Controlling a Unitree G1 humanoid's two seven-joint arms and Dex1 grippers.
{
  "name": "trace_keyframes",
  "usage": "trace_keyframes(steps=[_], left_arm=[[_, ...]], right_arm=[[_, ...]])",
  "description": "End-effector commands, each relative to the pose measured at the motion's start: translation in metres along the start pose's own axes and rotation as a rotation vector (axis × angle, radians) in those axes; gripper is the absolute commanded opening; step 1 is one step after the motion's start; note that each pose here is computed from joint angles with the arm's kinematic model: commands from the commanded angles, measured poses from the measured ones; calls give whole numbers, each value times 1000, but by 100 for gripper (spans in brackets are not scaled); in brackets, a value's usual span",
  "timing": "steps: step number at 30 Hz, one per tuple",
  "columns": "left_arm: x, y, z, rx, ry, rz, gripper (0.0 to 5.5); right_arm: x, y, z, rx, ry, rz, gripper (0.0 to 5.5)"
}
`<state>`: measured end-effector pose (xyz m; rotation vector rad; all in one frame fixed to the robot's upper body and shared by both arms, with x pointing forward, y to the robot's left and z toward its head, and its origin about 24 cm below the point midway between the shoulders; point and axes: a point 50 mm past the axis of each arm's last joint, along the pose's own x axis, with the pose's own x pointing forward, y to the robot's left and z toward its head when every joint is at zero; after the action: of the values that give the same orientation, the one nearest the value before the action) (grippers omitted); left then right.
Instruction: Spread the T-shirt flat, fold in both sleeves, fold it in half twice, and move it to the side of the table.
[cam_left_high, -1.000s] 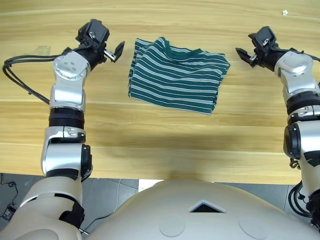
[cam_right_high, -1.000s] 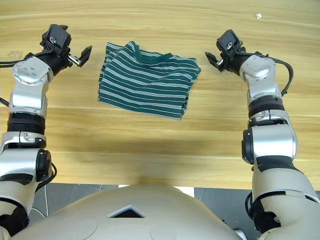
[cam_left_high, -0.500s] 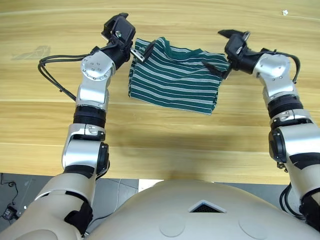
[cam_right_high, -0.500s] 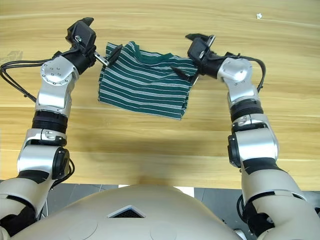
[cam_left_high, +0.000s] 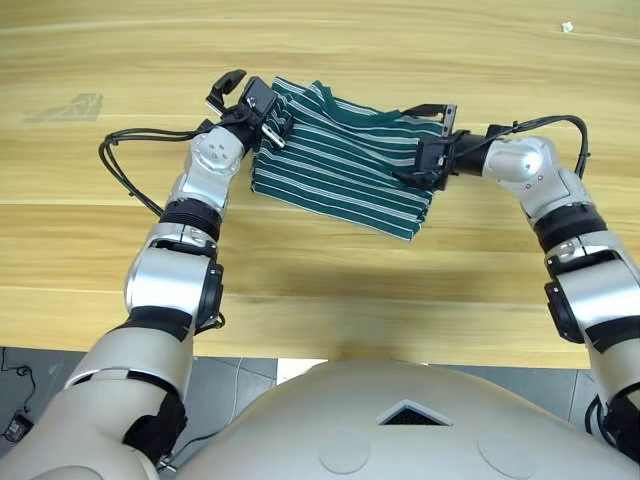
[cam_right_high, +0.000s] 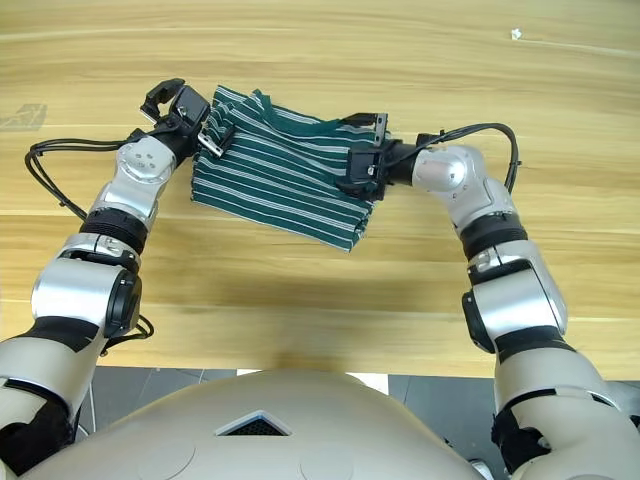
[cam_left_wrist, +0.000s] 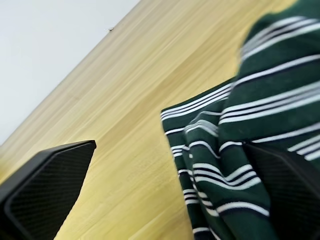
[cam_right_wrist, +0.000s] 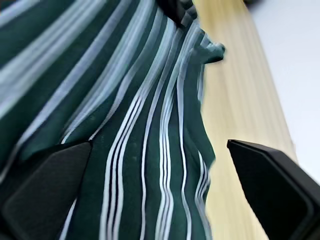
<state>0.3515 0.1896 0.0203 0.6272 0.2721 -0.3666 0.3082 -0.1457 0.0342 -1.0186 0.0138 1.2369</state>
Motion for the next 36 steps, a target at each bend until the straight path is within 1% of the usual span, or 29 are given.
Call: trace_keyframes(steps=[1,6,9,11,13,16,19,23,25,27,29,33,35,36], left_arm=[[-8,9,-16,8,57,23,540],[-21,5,-14,13,-66,-27,540],[-37,-14,-5,35,-160,-131,540],[-48,-32,9,47,-225,-196,540],[-57,-50,29,49,-301,-241,540],[-67,-57,51,76,-364,-249,540],[-73,-46,51,127,-350,-195,540],[-81,-17,45,130,-320,-60,540],[-85,-1,51,124,-343,44,540],[-89,11,59,85,-379,134,540],[-92,16,62,69,-393,183,540],[-99,25,63,32,-404,245,540],[-103,24,62,10,-407,262,540],[-105,24,61,2,-411,271,540]], right_arm=[[-12,68,-6,56,27,340,504],[-21,86,18,60,-50,358,504],[-21,97,34,59,-100,355,504],[-15,102,49,42,-147,334,504],[-3,104,63,50,-196,265,504],[8,98,67,90,-190,130,504],[2,87,58,98,-132,50,504],[-15,71,53,90,-97,-7,504],[-20,63,63,106,-137,-32,504],[-25,53,81,127,-210,-46,504],[-30,46,96,137,-269,-47,504],[-37,28,112,124,-323,-62,504],[-32,15,114,92,-327,-82,504],[-25,8,114,84,-332,-85,504]])
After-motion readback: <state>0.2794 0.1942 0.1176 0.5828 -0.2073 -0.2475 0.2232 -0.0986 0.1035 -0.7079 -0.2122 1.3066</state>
